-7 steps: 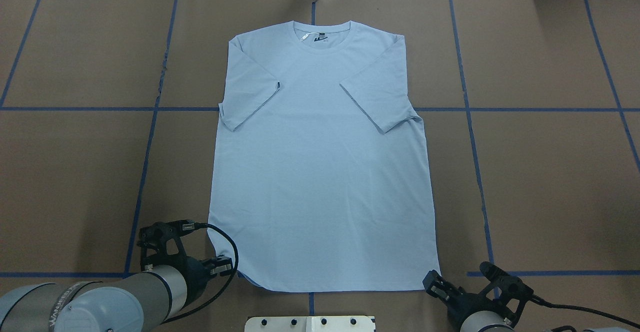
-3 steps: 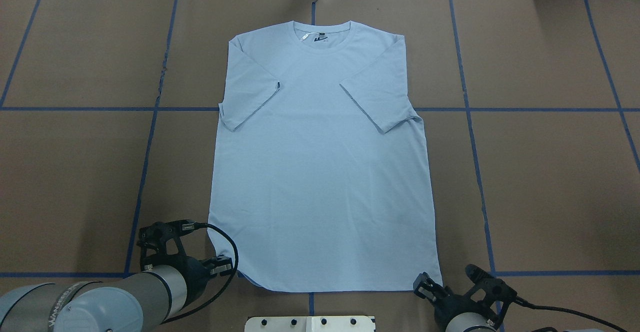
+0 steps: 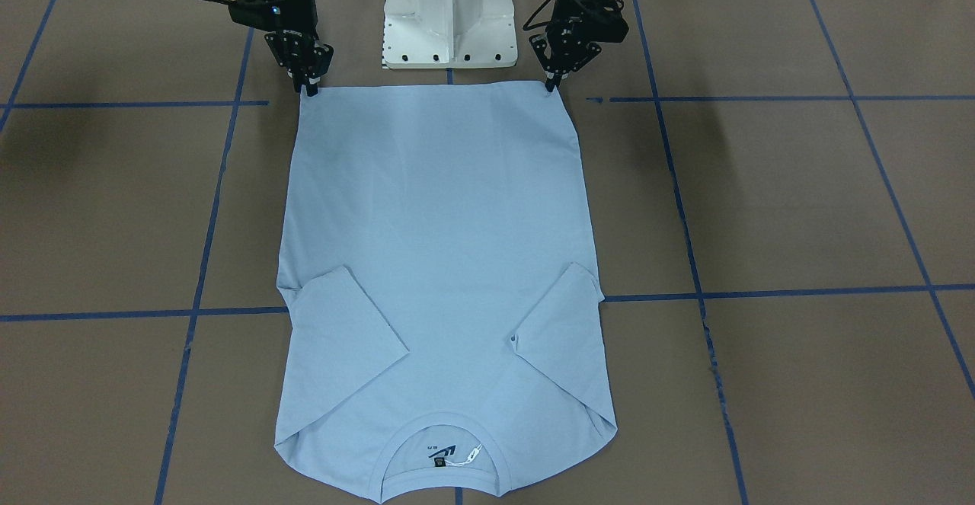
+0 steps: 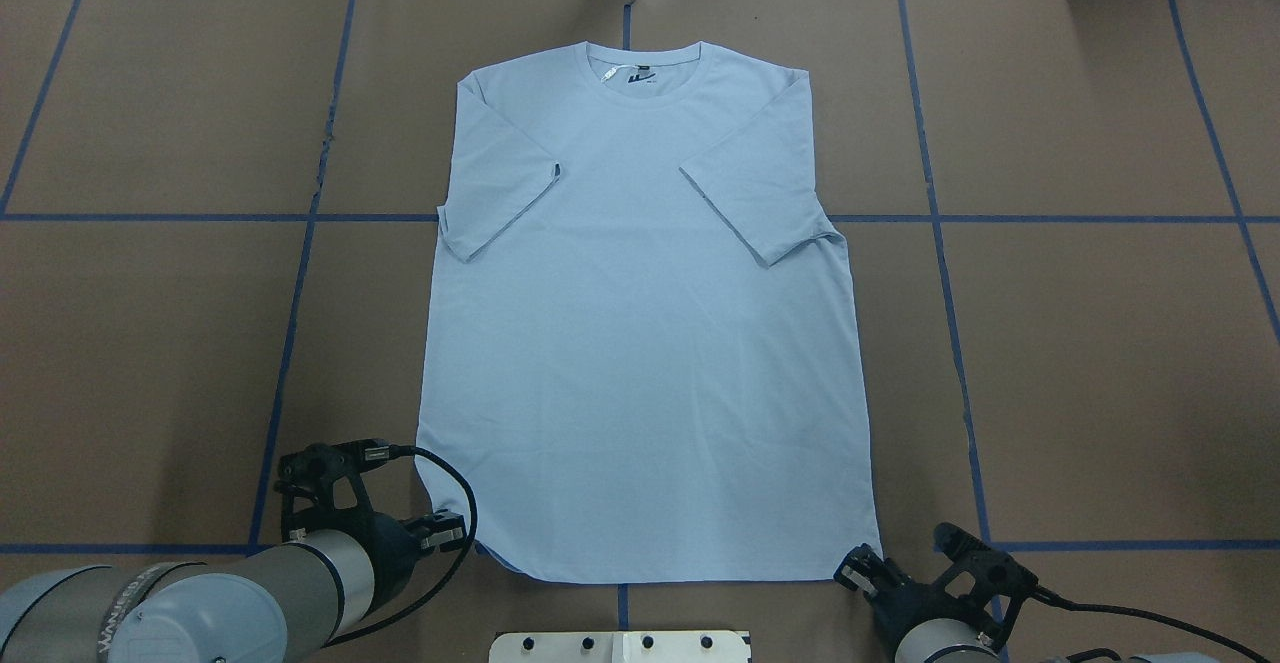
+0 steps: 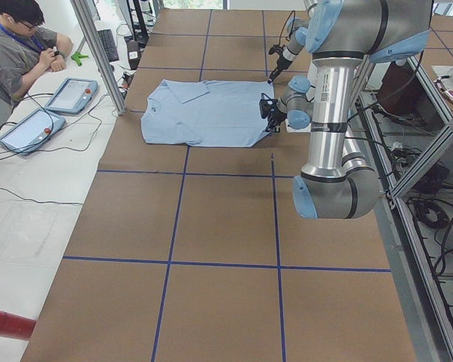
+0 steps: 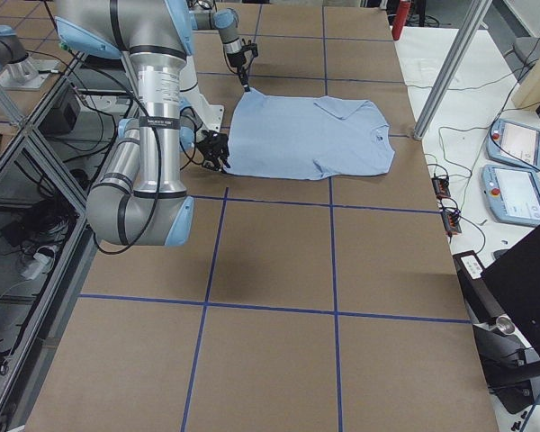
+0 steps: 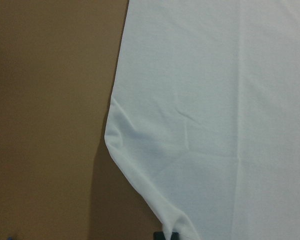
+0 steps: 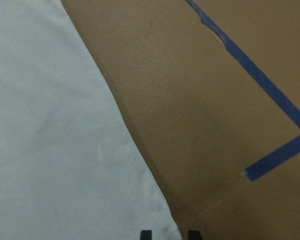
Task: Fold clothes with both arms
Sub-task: 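Adjust both grippers and pinch the two hem corners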
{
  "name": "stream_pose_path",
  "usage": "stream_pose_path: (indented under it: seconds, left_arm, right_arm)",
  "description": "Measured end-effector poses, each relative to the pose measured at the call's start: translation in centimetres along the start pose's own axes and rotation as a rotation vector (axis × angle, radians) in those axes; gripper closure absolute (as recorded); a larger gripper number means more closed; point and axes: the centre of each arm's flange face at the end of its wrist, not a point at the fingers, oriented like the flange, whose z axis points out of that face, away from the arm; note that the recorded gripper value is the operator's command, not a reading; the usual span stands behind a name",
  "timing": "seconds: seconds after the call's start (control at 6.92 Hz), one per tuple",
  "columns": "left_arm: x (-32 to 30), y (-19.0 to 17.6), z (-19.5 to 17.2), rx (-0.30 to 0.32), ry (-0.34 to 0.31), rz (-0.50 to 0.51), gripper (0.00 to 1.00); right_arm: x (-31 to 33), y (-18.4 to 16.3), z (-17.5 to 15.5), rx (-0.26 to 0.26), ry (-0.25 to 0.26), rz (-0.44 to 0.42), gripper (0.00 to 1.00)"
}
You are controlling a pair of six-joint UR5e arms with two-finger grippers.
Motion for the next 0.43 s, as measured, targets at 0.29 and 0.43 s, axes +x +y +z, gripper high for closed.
stream_pose_path:
  seconds: [0.29,0.43]
  left_arm:
    - [0.04,-0.02,-0.05,-0.001,0.001,-0.001,1.0]
    - [0.04,-0.01,-0.05,-0.003,0.001,0.0,1.0]
  right_arm:
    - [-0.06,-0.2,0.07,0.011,-0.003,-0.001,1.0]
    - [-0.12,-0.39,0.09,0.031,-0.003,-0.009,1.0]
